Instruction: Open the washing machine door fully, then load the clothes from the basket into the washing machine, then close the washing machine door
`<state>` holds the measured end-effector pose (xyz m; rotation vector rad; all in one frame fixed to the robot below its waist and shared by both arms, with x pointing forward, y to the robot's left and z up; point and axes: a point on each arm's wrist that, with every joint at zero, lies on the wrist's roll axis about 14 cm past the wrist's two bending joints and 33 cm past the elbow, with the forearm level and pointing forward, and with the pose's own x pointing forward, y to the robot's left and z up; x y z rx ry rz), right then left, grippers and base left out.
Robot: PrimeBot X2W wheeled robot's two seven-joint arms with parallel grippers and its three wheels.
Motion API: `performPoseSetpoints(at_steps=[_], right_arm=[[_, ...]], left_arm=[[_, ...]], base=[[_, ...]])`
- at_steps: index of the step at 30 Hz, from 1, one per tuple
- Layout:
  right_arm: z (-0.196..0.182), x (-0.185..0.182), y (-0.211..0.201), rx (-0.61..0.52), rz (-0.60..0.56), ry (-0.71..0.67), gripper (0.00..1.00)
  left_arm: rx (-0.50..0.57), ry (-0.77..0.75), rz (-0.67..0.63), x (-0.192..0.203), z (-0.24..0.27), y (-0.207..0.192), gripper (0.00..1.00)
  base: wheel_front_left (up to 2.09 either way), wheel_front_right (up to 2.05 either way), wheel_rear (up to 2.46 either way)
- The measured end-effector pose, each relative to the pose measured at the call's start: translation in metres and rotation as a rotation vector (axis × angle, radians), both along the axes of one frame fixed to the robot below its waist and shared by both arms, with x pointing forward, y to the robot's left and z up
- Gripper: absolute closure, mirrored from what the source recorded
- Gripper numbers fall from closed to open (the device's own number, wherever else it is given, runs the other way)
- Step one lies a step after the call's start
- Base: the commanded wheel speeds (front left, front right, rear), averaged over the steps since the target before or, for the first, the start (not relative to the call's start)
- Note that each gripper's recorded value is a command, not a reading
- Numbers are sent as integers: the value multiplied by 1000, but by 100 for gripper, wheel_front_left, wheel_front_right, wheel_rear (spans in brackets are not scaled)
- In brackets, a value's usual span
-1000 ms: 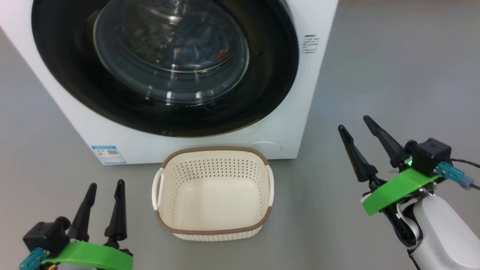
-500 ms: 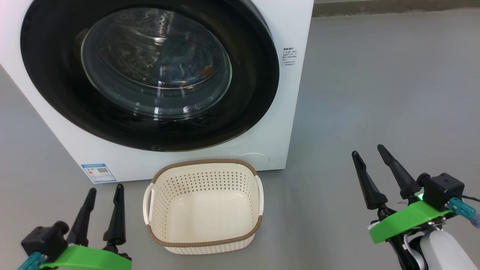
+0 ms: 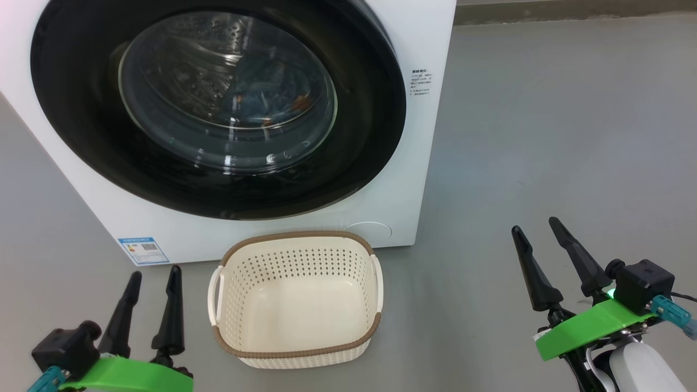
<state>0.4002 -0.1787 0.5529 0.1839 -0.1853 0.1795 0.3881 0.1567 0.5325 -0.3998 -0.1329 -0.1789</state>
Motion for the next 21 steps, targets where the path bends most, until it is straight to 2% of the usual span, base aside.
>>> performPoseSetpoints(at_steps=[18,19,21], right_arm=[[-3,0,0,3,-1,8,0],[-3,0,0,4,-1,10,100],[-14,-2,2,8,-2,40,100]], left_arm=[[-4,4,-2,1,-1,-1,0],[-15,7,-3,1,-2,-1,100],[-24,37,-1,-2,-11,-3,100]], base=[[0,0,0],[0,0,0],[0,0,0]])
